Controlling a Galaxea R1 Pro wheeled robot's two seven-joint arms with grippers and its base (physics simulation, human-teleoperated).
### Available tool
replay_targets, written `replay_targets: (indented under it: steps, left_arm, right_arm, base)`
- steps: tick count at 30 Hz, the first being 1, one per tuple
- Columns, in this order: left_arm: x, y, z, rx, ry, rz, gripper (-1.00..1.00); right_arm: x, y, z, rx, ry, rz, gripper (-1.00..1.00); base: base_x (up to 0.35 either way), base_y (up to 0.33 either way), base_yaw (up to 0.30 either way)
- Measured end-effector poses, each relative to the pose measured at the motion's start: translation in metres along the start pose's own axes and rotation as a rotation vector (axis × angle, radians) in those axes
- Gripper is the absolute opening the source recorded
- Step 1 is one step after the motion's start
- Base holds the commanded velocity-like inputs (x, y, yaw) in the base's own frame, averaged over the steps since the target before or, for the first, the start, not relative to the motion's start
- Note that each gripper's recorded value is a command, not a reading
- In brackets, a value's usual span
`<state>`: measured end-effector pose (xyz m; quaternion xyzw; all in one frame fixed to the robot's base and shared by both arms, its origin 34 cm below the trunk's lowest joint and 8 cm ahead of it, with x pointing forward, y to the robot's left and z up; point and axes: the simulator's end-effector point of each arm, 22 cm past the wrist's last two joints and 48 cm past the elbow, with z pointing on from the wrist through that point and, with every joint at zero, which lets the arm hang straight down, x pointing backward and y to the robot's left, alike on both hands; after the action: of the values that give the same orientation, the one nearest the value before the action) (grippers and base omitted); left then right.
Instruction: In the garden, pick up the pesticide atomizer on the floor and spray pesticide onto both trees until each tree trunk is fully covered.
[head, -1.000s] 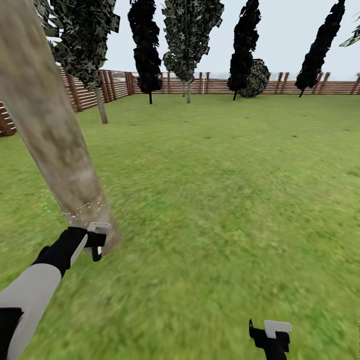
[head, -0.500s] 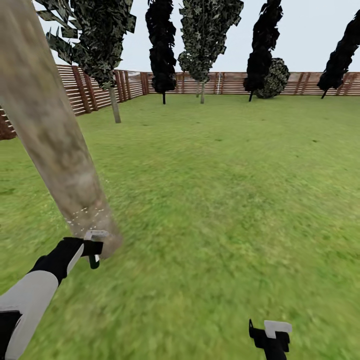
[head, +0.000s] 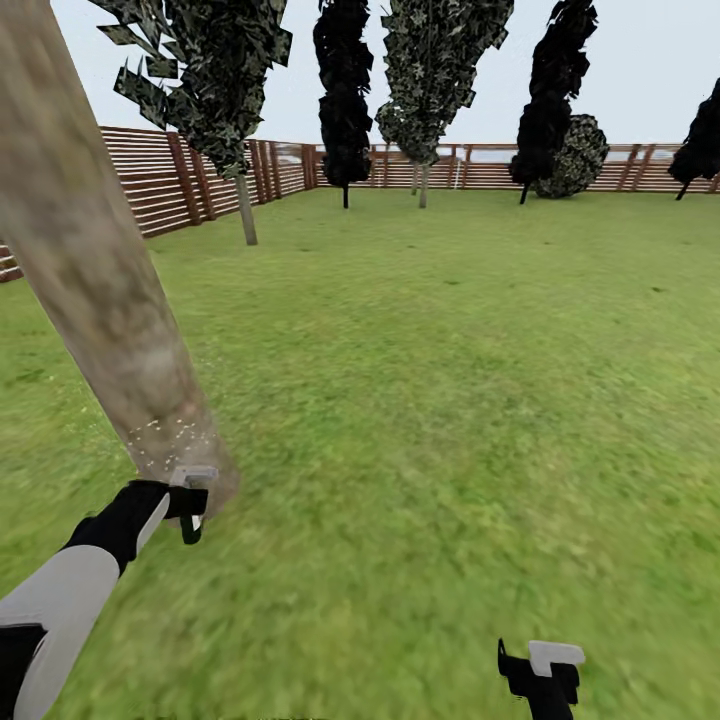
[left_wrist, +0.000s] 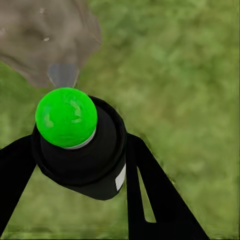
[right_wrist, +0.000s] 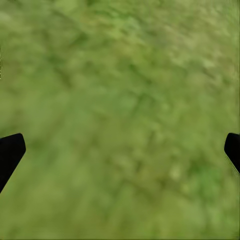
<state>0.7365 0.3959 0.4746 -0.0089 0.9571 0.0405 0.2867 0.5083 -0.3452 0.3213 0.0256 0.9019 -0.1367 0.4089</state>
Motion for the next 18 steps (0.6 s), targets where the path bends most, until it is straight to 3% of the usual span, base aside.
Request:
replay_targets:
  steps: [3, 8, 12, 14, 18]
  left_arm:
    - [0.016, 0.000, 0.007, 0.002, -0.008, 0.005, -1.00]
    - [0.023, -0.001, 0.010, 0.003, -0.009, 0.006, -1.00]
    - [0.050, 0.000, 0.016, 0.005, 0.044, -0.003, -1.00]
    - [0.055, 0.003, 0.018, 0.001, 0.037, -0.003, -1.00]
    - [0.061, 0.023, 0.018, -0.087, 0.029, -0.009, -1.00]
  right_arm:
    - [0.000, 0.000, 0.000, 0.000, 0.000, 0.000, 1.00]
    - [0.000, 0.000, 0.000, 0.000, -0.001, 0.000, 1.00]
    - [0.000, 0.000, 0.000, 0.000, 0.000, 0.000, 1.00]
    - [0.000, 0.000, 0.000, -0.001, 0.000, 0.000, 1.00]
    - [0.000, 0.001, 0.000, -0.001, 0.000, 0.001, 1.00]
  base:
    - [0.083, -0.272, 0.232]
    - [0.162, -0.255, 0.032]
    - [0.176, -0.245, 0.002]
    - [0.178, -0.243, 0.100]
    - [0.202, -0.223, 0.243]
